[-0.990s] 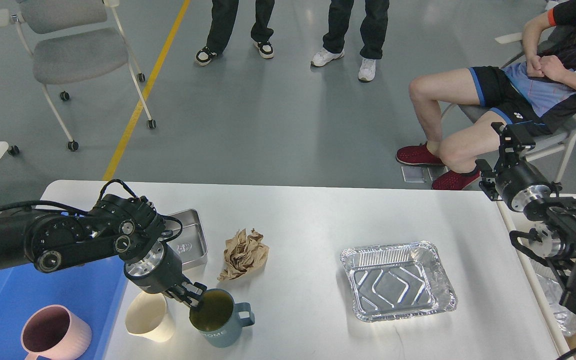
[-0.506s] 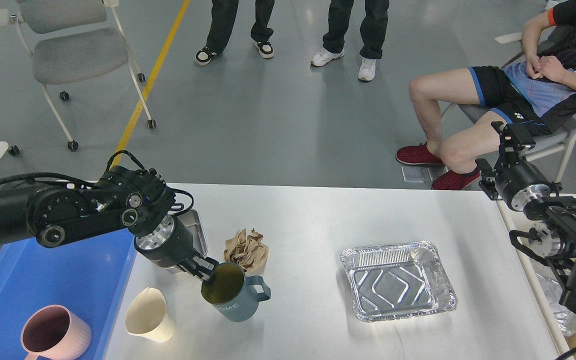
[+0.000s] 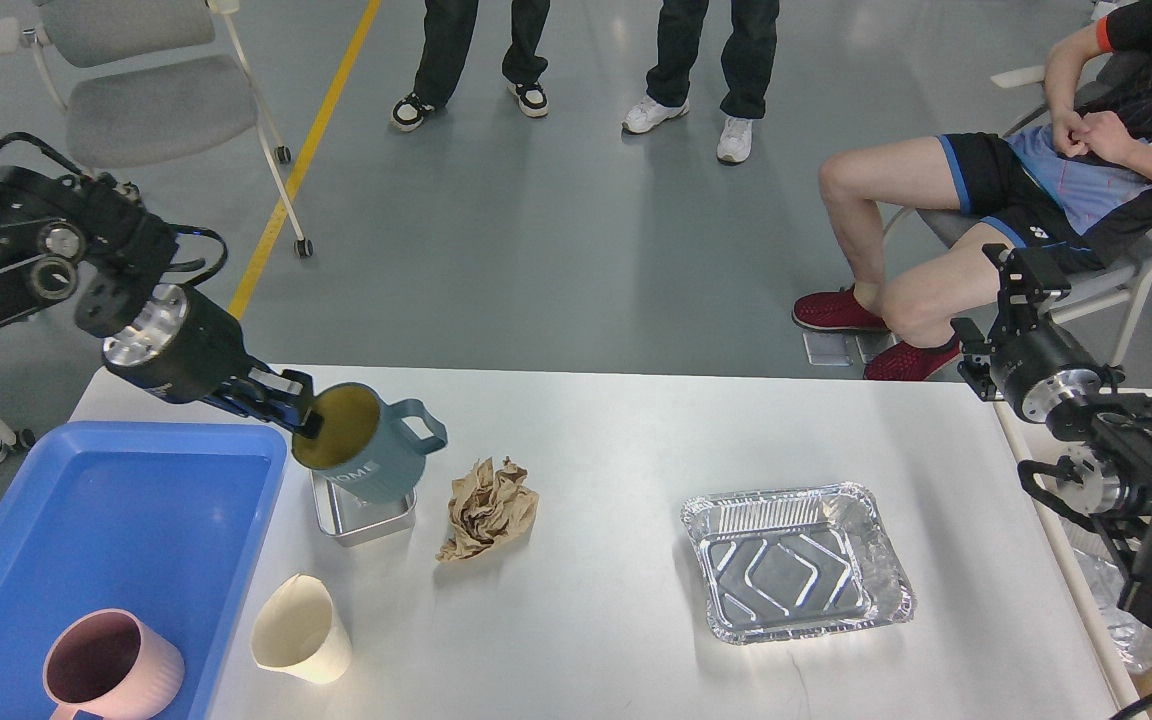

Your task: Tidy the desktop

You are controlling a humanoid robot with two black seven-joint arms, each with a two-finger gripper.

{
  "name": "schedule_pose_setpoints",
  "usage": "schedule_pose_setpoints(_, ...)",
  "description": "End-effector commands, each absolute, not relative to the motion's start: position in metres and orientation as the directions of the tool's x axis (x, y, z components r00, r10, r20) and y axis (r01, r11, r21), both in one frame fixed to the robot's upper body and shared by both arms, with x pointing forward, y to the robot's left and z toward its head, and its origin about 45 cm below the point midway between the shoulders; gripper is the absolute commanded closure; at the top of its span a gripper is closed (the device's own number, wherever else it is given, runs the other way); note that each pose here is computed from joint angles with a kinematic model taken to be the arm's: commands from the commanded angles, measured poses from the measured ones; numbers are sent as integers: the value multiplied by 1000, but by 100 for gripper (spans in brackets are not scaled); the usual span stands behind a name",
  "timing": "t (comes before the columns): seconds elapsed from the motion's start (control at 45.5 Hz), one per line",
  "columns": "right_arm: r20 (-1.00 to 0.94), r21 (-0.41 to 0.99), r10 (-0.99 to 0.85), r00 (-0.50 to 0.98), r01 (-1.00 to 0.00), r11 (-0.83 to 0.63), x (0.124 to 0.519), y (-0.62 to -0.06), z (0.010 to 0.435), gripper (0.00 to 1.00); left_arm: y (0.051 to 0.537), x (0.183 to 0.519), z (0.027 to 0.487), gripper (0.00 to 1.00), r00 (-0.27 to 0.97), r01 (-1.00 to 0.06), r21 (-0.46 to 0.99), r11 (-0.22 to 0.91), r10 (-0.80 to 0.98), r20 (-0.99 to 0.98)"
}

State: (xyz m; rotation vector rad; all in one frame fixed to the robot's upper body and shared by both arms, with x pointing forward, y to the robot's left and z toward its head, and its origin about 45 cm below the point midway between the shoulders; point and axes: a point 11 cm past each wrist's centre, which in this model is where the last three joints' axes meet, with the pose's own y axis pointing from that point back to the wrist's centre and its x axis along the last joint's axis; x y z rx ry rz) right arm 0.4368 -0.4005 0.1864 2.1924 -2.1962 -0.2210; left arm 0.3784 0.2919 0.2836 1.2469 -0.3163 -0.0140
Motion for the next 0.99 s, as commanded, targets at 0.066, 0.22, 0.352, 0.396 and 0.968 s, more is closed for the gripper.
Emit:
schedule_pose_setpoints(0.066,-80,127,-997,-5,-992,-5,436,-399,184,0,363,369,301,99,965,-244,936,254,-34,261)
schedule_pose_setpoints(0.22,-83,130,-997,-5,-991,-6,436,-398,182,0,420,351,309,99,959,-283,943,175,83,272)
schedule_pose_setpoints(0.352,-85,132,-996,-2,-991,-9,436,-396,181,0,462,324,300,98,957,-255,961,110,169,235)
schedule_pose_setpoints(0.396,-85,132,-996,-2,-991,-9,436,-396,181,0,475,314,297,98,954,-244,965,91,201,223)
schedule_pose_setpoints(0.968,-95,147,-995,2,-989,-16,434,-389,172,0,568,206,242,98,881,-106,993,-45,459,114)
